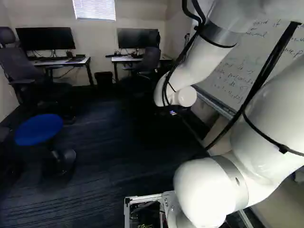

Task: Open the door and move inside

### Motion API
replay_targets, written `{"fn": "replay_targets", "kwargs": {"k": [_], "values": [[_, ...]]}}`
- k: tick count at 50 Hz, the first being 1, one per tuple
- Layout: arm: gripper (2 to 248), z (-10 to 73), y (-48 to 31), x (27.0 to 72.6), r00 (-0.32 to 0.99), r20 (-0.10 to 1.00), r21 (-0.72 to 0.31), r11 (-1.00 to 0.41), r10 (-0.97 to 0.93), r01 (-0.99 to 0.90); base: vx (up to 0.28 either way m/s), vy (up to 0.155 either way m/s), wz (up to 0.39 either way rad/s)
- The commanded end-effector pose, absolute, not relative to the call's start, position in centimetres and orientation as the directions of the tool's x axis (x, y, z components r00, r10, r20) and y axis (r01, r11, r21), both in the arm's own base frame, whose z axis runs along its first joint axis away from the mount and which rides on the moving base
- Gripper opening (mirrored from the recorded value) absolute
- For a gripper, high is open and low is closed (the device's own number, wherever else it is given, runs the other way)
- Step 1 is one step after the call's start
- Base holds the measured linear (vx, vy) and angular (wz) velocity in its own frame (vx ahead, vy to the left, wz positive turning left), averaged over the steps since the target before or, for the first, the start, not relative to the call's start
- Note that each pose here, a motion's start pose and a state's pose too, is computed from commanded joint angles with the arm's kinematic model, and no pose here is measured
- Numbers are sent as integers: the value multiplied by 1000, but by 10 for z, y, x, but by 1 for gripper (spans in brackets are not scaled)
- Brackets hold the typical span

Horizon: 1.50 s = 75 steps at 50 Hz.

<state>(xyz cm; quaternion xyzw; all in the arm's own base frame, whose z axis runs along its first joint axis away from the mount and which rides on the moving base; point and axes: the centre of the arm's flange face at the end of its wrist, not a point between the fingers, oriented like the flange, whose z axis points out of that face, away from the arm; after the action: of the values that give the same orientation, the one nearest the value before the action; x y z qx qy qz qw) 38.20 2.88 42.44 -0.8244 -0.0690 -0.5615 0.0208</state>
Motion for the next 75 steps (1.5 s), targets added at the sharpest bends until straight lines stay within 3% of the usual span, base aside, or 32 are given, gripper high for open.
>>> {"fn": "replay_targets", "kwargs": {"k": [59, 75], "values": [[247, 424, 29, 384, 360, 928, 43, -990, 90, 137, 188, 6, -2], [247, 425, 29, 385, 360, 928, 43, -990, 90, 137, 7, -2, -1]]}}
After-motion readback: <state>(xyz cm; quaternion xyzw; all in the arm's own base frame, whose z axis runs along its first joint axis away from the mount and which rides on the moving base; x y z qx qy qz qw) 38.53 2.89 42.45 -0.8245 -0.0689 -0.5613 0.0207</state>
